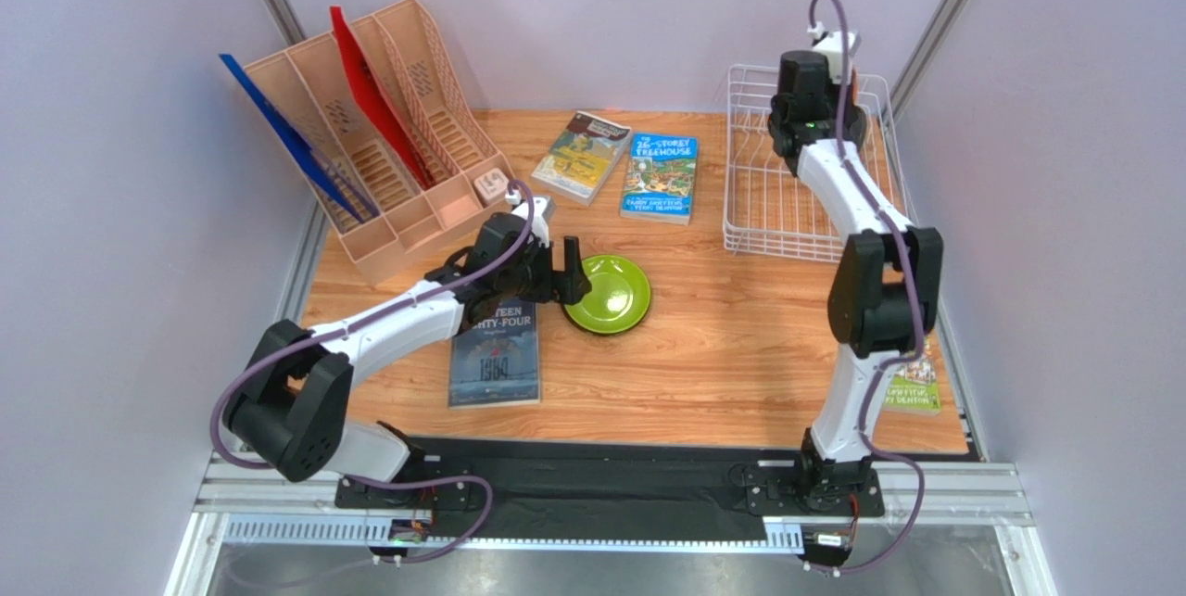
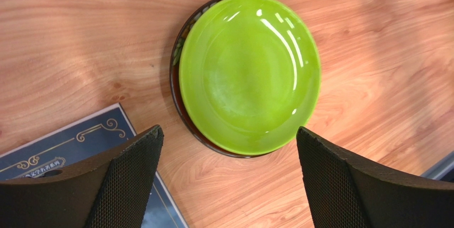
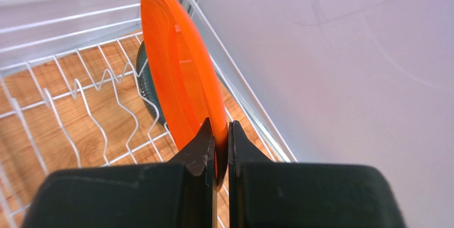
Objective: Unload the plates from the dish rack
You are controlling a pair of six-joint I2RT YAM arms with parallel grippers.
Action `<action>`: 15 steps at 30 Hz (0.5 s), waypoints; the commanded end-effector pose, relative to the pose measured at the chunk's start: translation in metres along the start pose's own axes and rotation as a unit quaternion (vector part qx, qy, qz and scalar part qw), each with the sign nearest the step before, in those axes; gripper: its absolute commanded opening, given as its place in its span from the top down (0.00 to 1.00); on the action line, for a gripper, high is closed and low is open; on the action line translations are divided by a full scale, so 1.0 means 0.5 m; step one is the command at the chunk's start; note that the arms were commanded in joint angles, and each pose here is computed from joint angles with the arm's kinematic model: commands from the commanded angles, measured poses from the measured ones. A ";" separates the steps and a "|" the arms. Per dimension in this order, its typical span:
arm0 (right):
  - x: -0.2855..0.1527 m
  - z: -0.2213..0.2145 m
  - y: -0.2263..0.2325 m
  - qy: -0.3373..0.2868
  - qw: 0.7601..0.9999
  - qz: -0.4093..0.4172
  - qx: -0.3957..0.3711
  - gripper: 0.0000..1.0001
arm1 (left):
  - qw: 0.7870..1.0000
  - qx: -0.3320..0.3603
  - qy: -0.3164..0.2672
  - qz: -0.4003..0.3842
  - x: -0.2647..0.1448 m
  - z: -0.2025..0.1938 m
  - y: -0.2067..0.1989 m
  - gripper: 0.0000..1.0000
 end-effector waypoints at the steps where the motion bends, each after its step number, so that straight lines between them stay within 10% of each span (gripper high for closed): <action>1: -0.114 0.121 -0.095 -0.004 0.991 0.038 0.128 1.00 | 0.997 0.015 -0.064 -0.031 -0.027 0.068 -0.026 0.00; 4: -0.215 0.082 -0.090 0.057 0.972 0.169 0.154 1.00 | 0.992 0.025 -0.091 -0.083 -0.036 0.101 -0.058 0.00; 15: -0.526 -0.075 -0.074 0.232 0.777 0.539 0.227 0.99 | 0.950 0.011 -0.173 -0.259 -0.054 0.191 -0.161 0.00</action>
Point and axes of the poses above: each gripper's point midway between its finger pads, its own x axis out along the fingers, its own y axis along the line the jaws close on, z = x × y, the point moved 4 cm from there along -x, back along the fingers, and after that the axes turned 13 degrees about x, right-handed, at the moved point
